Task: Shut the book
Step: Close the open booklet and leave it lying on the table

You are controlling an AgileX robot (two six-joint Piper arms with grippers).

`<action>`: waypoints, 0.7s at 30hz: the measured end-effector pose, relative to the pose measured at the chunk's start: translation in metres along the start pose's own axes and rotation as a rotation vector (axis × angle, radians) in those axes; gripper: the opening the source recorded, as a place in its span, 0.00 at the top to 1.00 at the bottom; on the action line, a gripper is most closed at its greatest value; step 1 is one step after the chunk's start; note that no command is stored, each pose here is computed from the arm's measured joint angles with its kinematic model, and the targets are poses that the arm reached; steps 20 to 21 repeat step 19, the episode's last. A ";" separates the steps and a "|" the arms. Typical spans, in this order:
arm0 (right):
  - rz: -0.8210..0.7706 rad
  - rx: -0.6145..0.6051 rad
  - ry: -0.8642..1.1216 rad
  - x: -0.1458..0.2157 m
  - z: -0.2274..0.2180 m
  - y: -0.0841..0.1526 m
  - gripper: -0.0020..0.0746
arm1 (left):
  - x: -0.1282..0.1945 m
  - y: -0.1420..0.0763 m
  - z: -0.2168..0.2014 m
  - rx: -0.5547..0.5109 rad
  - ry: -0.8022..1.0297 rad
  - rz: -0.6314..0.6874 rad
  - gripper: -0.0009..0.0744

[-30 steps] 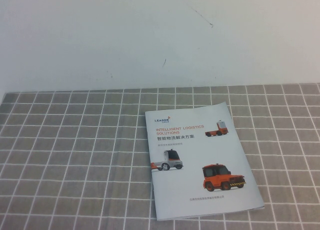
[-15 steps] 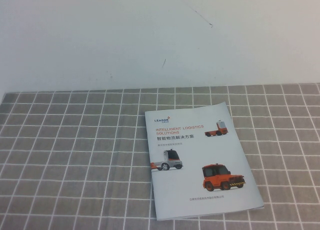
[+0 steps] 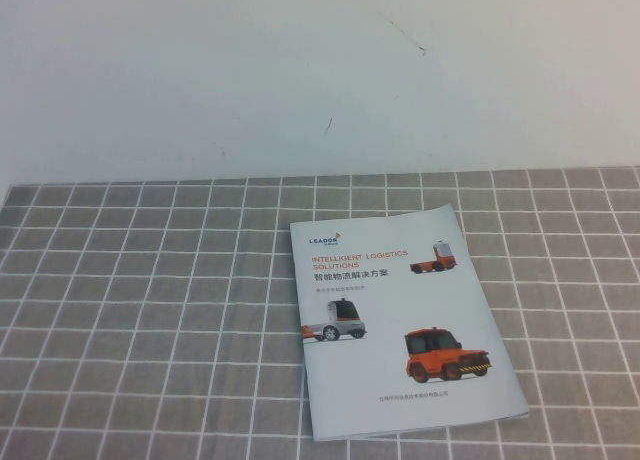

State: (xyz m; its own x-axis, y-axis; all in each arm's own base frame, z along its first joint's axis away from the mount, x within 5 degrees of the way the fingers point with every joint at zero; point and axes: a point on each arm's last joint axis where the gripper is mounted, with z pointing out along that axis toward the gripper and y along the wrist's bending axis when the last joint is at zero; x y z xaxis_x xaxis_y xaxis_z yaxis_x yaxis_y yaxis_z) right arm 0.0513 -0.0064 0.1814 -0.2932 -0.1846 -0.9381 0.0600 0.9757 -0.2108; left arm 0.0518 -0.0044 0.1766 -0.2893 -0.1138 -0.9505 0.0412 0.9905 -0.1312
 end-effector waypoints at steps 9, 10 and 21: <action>-0.066 0.011 0.044 0.011 0.004 0.001 0.98 | 0.000 0.000 0.000 0.000 0.000 0.000 0.99; -0.077 0.011 0.044 0.011 0.004 0.001 0.98 | 0.000 0.000 0.000 0.000 0.000 0.000 0.99; -0.049 -0.056 0.027 0.010 0.003 0.005 0.98 | 0.000 0.000 0.000 0.000 0.000 0.003 0.99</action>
